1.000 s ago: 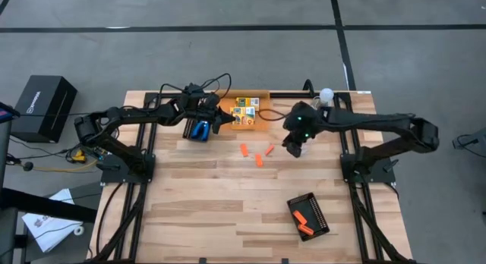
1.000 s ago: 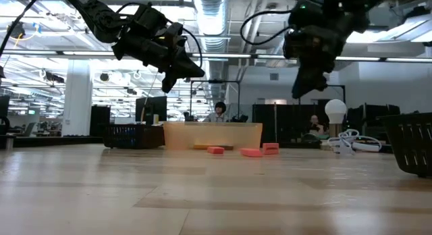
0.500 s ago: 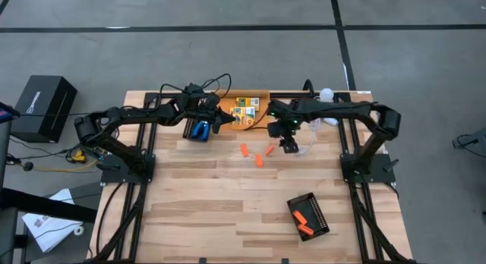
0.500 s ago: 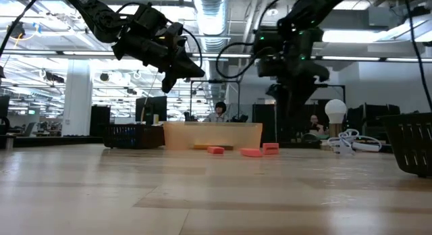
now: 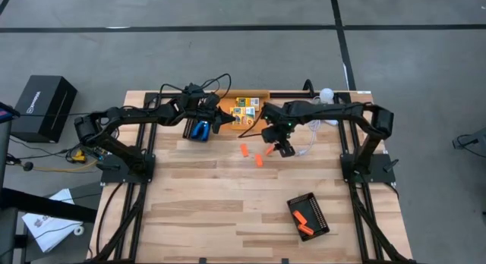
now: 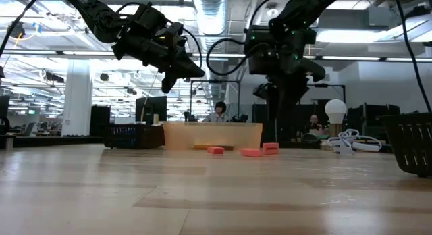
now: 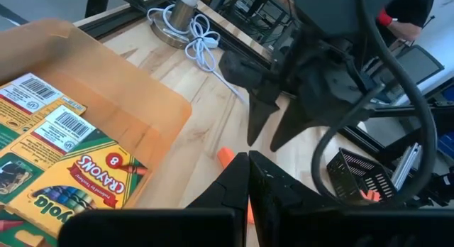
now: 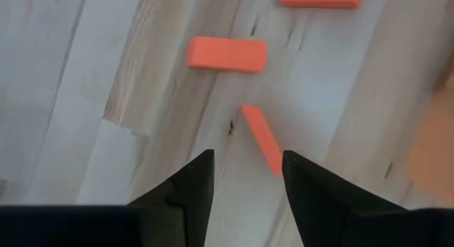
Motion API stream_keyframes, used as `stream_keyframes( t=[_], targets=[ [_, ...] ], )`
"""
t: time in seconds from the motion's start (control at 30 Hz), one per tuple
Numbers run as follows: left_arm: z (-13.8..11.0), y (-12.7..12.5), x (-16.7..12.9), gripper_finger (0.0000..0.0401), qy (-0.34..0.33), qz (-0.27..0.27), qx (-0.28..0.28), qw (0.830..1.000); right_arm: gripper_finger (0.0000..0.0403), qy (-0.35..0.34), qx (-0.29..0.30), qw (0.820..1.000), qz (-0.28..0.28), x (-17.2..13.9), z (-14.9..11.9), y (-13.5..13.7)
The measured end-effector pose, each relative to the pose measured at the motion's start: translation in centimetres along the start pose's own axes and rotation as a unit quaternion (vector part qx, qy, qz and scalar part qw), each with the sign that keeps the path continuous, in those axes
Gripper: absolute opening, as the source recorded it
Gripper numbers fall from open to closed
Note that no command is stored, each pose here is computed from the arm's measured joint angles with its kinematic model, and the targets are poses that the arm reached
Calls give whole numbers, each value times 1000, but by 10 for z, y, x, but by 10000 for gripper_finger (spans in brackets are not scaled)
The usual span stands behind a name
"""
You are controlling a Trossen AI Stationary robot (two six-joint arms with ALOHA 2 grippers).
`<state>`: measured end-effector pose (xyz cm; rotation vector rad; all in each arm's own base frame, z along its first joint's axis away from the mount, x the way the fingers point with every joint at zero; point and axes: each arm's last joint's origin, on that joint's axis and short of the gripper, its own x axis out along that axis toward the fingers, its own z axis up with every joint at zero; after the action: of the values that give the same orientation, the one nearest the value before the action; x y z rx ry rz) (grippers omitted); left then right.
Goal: Pick & Place School Supplies
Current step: Put the orange eraser into the bottom black bin
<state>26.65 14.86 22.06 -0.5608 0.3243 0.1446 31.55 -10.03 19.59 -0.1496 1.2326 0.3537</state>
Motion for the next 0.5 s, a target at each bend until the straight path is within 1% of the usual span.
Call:
stream_keyframes(
  t=[0.27, 0.4, 0.47, 0.5],
  targets=[
    [0, 0, 0, 2, 0, 0, 1, 1000, 174, -22, -32, 999, -11, 6, 12, 5],
    [0, 0, 0, 2, 0, 0, 1, 1000, 177, 5, -25, 1000, 9, 22, 8, 3],
    [0, 0, 0, 2, 0, 0, 1, 1000, 177, 7, -24, 1000, 9, 31, 9, -1],
    [0, 0, 0, 2, 0, 0, 1, 1000, 176, 20, -18, 999, 18, 36, 6, -1]
  ],
)
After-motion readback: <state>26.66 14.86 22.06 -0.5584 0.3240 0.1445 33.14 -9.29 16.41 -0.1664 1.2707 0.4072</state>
